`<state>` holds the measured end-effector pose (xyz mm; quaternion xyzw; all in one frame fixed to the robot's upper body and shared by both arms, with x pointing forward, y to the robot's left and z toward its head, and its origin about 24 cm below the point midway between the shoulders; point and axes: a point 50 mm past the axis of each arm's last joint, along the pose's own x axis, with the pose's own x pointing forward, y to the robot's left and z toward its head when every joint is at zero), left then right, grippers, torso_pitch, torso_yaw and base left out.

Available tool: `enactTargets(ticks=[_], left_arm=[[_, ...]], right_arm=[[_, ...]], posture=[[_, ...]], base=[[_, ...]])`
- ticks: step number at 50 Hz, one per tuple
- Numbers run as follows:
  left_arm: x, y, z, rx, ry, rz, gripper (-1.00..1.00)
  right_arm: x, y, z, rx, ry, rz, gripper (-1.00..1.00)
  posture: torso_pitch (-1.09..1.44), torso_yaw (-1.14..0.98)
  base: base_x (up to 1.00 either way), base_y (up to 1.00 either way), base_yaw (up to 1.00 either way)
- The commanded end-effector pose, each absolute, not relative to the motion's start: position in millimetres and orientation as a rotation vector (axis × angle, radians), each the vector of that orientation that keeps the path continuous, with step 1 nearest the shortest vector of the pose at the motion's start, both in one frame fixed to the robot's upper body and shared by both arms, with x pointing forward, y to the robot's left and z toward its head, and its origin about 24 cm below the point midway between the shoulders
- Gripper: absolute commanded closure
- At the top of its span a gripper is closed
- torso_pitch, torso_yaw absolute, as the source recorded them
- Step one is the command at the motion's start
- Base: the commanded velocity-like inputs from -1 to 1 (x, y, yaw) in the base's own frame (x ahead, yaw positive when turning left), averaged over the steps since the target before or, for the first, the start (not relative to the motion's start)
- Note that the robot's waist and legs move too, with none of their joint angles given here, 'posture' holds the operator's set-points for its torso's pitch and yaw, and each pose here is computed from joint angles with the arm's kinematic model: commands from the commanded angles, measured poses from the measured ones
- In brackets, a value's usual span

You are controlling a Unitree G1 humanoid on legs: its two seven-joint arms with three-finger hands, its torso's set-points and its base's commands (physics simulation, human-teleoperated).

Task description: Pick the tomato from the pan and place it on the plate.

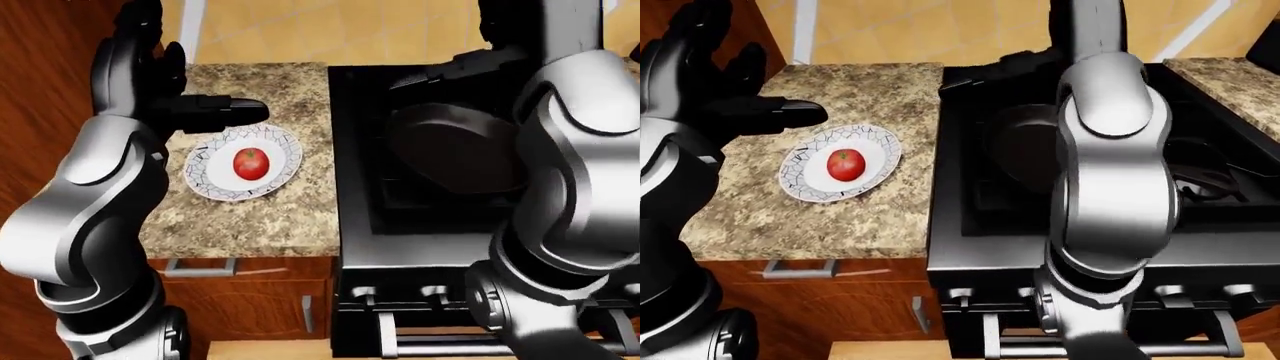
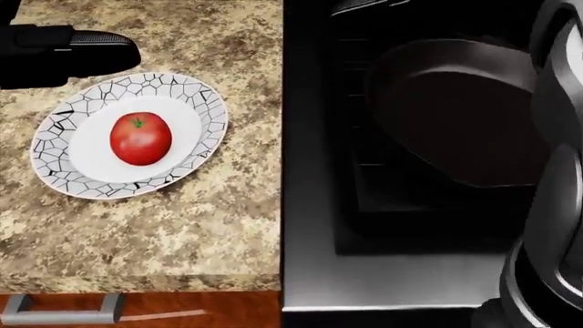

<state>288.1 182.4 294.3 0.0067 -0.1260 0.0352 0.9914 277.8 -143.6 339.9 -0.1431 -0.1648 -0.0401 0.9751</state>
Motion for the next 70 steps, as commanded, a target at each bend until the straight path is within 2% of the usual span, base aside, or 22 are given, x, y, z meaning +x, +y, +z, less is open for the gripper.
enactTargets(ticks=[1,20,34,43,63,70], left_arm=[[282.2,182.2,308.5,0.015,-0.332,0.074,-1.0],[278.0,178.0,313.2,0.021,-0.353,0.063,-1.0],[275.2,175.0,317.3,0.008,-0.387,0.06,-1.0],[263.7,171.1,338.1,0.005,-0.514,0.053,-1.0],[232.7,171.7,376.8,-0.05,-0.832,0.073,-1.0],[226.4,169.0,381.1,-0.039,-0.879,0.063,-1.0]], right_arm=[[270.1,-148.1,345.6,-0.285,-0.374,-0.097,-1.0],[249.8,-178.6,339.0,-0.043,-0.431,-0.052,-1.0],[233.6,-187.4,345.5,0.024,-0.486,-0.051,-1.0],[213.8,-178.6,369.3,-0.06,-0.662,-0.08,-1.0],[188.3,-185.4,394.5,-0.122,-0.846,-0.149,-1.0],[181.0,-189.9,401.2,-0.125,-0.904,-0.17,-1.0]], posture=[[0.0,0.0],[0.0,0.0],[0.0,0.0],[0.0,0.0],[0.0,0.0],[0.0,0.0]], base=[[0.0,0.0,0.0],[0.0,0.0,0.0],[0.0,0.0,0.0],[0.0,0.0,0.0],[0.0,0.0,0.0],[0.0,0.0,0.0]])
